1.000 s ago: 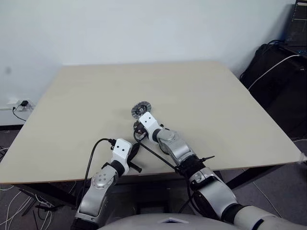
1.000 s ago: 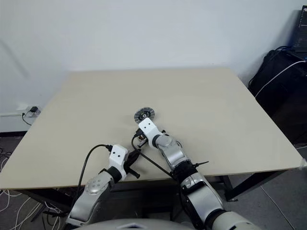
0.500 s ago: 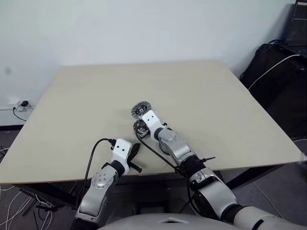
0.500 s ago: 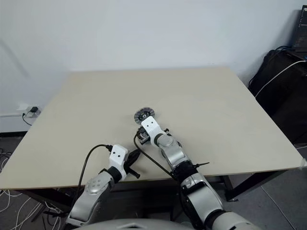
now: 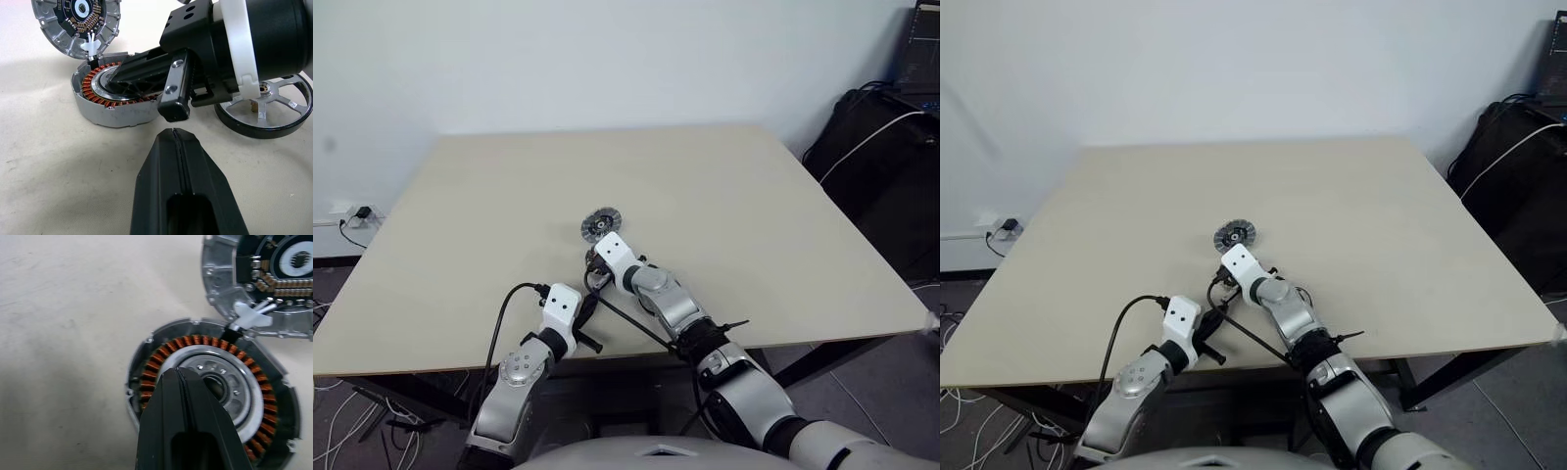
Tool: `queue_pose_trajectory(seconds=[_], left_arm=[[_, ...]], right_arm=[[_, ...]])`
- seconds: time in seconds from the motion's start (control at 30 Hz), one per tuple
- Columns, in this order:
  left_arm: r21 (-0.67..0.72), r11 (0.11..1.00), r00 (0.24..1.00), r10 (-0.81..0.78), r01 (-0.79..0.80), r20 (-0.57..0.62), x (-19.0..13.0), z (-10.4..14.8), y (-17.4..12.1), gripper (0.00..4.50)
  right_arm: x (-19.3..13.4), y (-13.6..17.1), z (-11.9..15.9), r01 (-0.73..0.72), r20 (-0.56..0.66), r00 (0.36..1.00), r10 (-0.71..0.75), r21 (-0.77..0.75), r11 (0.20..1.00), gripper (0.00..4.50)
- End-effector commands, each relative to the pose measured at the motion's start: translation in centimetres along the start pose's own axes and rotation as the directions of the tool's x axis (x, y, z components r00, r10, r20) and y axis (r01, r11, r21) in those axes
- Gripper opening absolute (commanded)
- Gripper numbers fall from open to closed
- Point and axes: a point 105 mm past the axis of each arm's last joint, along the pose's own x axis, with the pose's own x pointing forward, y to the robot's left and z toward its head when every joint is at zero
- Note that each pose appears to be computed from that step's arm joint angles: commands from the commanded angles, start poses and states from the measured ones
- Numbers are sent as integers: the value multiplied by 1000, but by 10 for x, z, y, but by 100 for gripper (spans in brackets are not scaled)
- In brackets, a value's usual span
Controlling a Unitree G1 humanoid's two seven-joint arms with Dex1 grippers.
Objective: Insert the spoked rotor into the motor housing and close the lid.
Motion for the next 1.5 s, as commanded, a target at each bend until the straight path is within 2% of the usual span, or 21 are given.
queue_pose_trajectory(seconds=[0.03, 0.13, 0.3, 0.7, 0.83, 0.97, 1.27, 1.47, 1.5], left_arm=[[15, 1000, 999, 1, -2, 50, 0, 12, 2, 0], [15, 1000, 999, -3, 2, 51, 1, 12, 1, 0], [17, 1000, 999, -7, 6, 53, 2, 13, 1, 0], [17, 1000, 998, 9, -10, 58, 0, 16, 1, 0], [16, 1000, 998, 11, -12, 59, 0, 16, 1, 0], [15, 1000, 998, 13, -13, 60, 0, 16, 1, 0], [17, 1000, 998, 14, -15, 64, -1, 18, 1, 0], [18, 1000, 998, 17, -18, 62, -2, 17, 1, 0], [18, 1000, 998, 17, -18, 61, -2, 17, 1, 0]], right_arm=[[-7, -8, 35, 30, 141, 990, -31, 10, 999, 2], [-10, -20, 42, 90, 170, 981, -94, 30, 996, 2], [-9, -33, 41, 176, 150, 973, -178, 28, 984, 2], [8, -14, 15, 107, 37, 994, -106, -31, 994, 2], [10, -14, 14, 101, 29, 995, -100, -29, 994, 2], [7, -23, 23, 127, 71, 989, -127, 6, 992, 2], [-18, -50, 47, 203, 196, 957, -215, 78, 976, 2], [-70, -71, 37, 218, 235, 942, -239, 112, 969, 2], [-78, -75, 34, 227, 233, 939, -251, 128, 966, 40]])
